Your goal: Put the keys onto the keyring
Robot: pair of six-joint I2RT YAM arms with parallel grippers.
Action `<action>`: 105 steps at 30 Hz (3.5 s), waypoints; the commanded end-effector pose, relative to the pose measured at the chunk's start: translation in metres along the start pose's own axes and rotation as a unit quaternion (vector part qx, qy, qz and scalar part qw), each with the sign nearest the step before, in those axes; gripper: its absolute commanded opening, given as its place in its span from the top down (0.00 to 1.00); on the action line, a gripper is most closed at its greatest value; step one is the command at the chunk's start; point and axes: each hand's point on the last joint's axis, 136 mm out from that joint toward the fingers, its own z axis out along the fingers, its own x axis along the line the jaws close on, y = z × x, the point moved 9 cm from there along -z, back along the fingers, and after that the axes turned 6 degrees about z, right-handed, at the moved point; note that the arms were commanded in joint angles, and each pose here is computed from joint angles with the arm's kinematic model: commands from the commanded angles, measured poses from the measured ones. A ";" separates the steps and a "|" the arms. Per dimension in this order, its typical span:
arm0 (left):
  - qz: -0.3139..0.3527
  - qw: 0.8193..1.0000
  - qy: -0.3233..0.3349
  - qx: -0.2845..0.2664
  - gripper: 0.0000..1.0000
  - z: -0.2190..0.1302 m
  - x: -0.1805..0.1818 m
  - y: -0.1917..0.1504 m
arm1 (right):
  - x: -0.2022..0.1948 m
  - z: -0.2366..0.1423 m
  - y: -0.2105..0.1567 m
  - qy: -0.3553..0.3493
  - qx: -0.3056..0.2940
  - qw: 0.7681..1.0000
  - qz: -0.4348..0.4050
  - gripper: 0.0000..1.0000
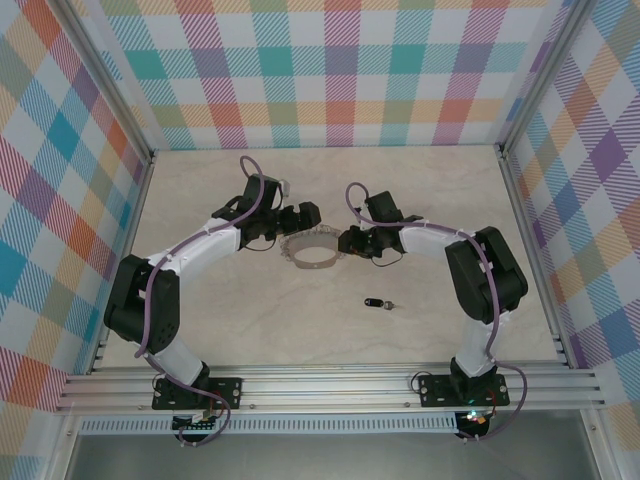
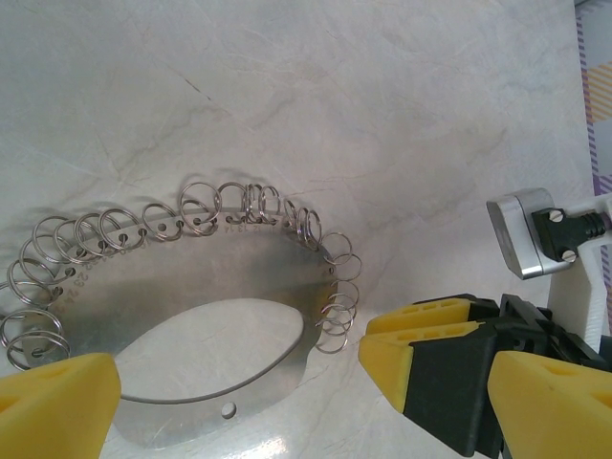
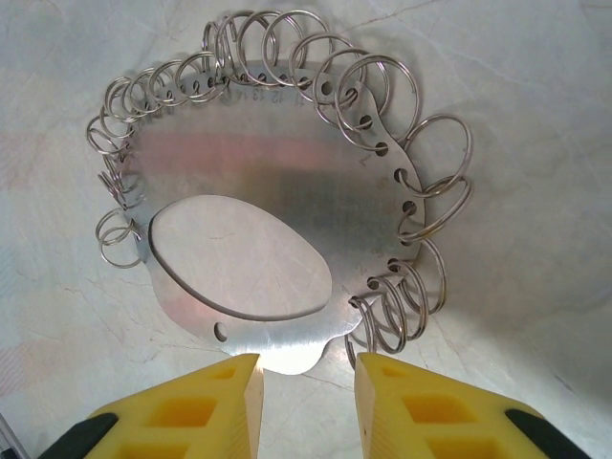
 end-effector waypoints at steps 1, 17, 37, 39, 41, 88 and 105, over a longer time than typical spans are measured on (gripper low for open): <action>-0.001 1.000 -0.017 -0.016 0.01 -0.004 -0.003 0.006 | 0.002 0.002 -0.001 -0.007 0.006 1.000 -0.011 0.68; 0.001 1.000 -0.021 -0.019 0.01 -0.006 -0.004 0.006 | -0.004 0.015 0.000 -0.009 0.020 1.000 -0.004 0.69; 0.000 1.000 -0.022 -0.017 0.01 -0.003 -0.003 0.005 | -0.002 0.023 0.000 0.000 0.033 0.999 0.000 0.70; -0.001 1.000 -0.022 -0.017 0.01 -0.002 -0.003 0.005 | -0.002 0.024 0.000 0.001 0.033 0.999 0.001 0.70; -0.001 1.000 -0.021 -0.017 0.01 -0.002 -0.003 0.005 | -0.002 0.024 -0.001 0.000 0.034 0.999 0.001 0.70; 0.034 0.998 -0.023 -0.054 0.00 -0.033 -0.027 0.035 | 0.065 -0.038 0.030 0.036 -0.019 0.984 -0.172 1.00; 0.160 0.976 -0.109 -0.096 0.05 -0.095 -0.075 0.080 | 0.116 -0.186 0.041 0.237 -0.168 0.895 -0.339 1.00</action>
